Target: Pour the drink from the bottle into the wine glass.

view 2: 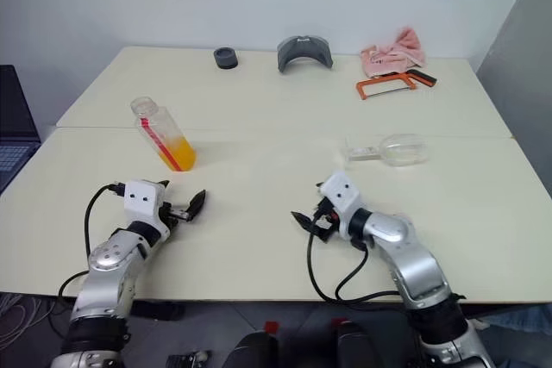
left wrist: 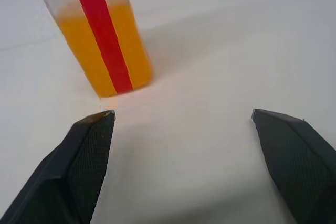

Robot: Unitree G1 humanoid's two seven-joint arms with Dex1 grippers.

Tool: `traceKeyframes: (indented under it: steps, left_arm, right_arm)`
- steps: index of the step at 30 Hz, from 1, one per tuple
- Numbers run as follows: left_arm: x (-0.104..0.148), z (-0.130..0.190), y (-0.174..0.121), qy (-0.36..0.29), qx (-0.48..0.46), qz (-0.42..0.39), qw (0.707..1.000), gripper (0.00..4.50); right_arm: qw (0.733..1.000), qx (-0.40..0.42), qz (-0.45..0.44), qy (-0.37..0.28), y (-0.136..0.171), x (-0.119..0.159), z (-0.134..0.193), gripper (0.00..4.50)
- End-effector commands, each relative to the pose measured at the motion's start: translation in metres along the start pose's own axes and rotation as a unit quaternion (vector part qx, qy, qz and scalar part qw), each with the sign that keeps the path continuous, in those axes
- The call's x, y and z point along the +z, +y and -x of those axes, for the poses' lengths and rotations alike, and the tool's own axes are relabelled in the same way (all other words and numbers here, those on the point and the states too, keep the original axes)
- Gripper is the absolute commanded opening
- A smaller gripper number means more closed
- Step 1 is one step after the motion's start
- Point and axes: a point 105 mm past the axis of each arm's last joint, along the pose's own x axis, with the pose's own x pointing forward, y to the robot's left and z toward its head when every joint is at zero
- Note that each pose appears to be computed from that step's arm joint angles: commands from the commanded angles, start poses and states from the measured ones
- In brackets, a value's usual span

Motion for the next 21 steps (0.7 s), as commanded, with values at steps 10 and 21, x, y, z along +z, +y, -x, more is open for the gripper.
traceKeyframes:
  steps: [10, 21]
  left_arm:
    - [0.07, 0.016, -0.084, -0.044, -0.354, -0.037, 0.934, 4.48]
    - [0.095, 0.021, -0.111, -0.036, -0.493, -0.071, 0.866, 4.48]
  right_arm:
    - [0.918, -0.188, -0.343, -0.062, -0.076, 0.013, 0.031, 4.5]
    - [0.775, -0.261, -0.558, -0.139, -0.122, 0.008, 0.004, 4.5]
